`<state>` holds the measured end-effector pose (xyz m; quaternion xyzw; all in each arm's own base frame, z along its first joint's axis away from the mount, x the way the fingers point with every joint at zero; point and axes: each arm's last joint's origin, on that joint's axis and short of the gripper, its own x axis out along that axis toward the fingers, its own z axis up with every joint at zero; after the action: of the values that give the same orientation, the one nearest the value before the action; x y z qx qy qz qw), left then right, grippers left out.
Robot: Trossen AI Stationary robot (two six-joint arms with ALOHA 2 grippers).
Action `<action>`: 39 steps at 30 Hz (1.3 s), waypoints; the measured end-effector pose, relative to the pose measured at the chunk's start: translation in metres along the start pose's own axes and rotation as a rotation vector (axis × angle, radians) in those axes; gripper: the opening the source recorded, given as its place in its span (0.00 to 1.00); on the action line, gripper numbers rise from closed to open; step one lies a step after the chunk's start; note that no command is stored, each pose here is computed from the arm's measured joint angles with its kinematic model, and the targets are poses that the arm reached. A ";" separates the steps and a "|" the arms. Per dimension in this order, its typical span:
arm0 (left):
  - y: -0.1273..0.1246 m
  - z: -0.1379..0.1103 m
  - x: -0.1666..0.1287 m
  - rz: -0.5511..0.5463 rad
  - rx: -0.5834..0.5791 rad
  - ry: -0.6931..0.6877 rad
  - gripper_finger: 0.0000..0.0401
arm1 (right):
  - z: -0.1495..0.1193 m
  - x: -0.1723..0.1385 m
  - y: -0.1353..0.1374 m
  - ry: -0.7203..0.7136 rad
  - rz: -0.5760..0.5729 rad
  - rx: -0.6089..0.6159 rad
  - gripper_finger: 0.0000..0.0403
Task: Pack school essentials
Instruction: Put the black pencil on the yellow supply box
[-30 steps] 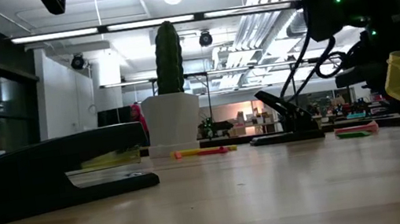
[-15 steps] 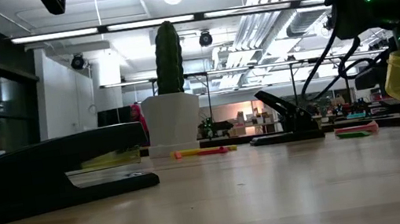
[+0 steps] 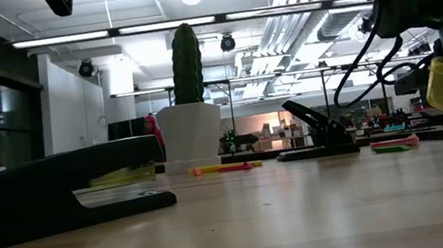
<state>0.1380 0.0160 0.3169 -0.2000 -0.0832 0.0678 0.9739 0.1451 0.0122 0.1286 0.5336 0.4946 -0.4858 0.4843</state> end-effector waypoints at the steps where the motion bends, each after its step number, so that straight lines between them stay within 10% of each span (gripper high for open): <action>1: 0.000 0.000 0.000 0.000 0.000 0.000 0.00 | 0.000 0.000 0.000 -0.001 0.001 0.000 0.02; 12: 0.000 0.000 0.000 0.004 0.000 0.003 0.00 | 0.000 -0.034 0.014 -0.109 0.210 -0.123 0.01; 27: 0.002 -0.001 0.001 0.043 0.001 -0.005 0.00 | -0.015 -0.138 0.092 -0.731 1.045 -0.963 0.00; 39: 0.003 -0.007 0.022 0.062 0.078 0.035 0.07 | -0.019 -0.194 0.101 -0.928 0.999 -1.192 0.00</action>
<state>0.1606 0.0197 0.3127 -0.1657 -0.0572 0.0974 0.9797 0.2392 0.0160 0.3268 0.0975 0.1300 -0.0487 0.9855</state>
